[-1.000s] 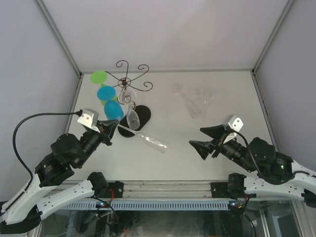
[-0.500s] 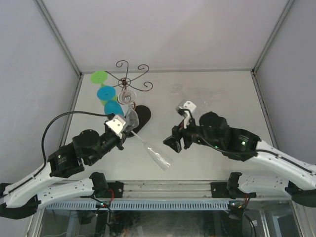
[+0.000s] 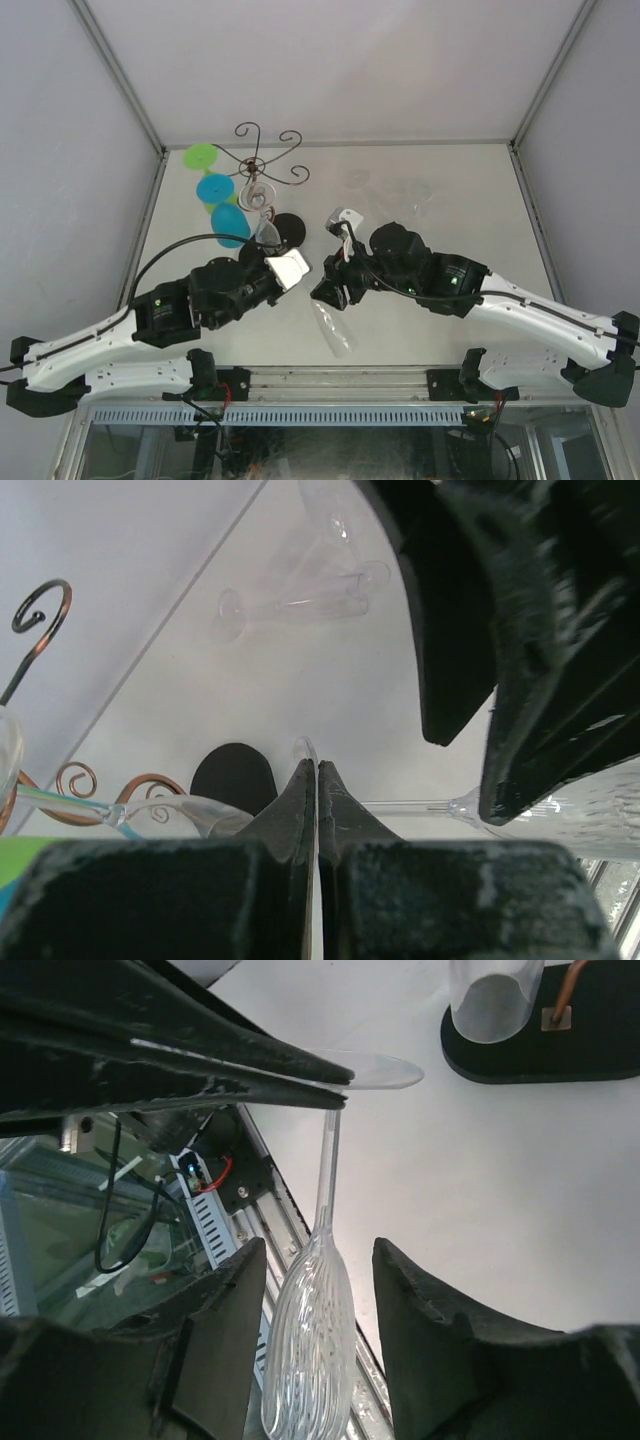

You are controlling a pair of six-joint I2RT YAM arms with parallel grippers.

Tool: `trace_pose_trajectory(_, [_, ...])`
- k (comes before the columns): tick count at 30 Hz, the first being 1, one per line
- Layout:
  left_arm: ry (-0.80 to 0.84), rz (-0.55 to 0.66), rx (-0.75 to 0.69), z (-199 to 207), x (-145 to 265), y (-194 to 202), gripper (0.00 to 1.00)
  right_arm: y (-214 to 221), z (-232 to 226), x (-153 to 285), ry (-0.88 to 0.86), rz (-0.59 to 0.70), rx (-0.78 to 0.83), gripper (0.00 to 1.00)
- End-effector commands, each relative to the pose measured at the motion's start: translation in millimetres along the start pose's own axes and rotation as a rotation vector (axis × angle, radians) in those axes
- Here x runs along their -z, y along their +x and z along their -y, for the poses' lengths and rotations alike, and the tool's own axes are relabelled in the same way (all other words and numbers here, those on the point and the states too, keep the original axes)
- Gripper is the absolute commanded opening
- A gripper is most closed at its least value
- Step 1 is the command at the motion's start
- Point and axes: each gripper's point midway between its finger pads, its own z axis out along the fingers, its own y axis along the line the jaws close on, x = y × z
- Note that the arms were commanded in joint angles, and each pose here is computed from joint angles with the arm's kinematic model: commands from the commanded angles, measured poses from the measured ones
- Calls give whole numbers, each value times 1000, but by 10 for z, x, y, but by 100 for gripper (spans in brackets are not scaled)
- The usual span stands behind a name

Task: Place the wine glass upside down on the wine glass rack
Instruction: Turn the wine glass upside down at the wine rack.

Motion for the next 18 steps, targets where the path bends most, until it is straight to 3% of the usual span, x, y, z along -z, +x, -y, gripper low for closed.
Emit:
trace_pose_trajectory(1, [7, 165, -7, -105, 114, -526, 0, -208, 29, -67, 25, 73, -3, 46])
trace_pose_trajectory(9, [18, 194, -9, -96, 163, -529, 0, -273, -15, -256, -13, 90, 5, 37])
trace_pose_trajectory(15, [7, 197, -7, -111, 175, -501, 0, -228, 11, -340, -11, 70, -11, 20])
trace_pose_trajectory(18, [6, 192, -8, -107, 163, -486, 0, -204, 15, -354, -11, 60, -11, 6])
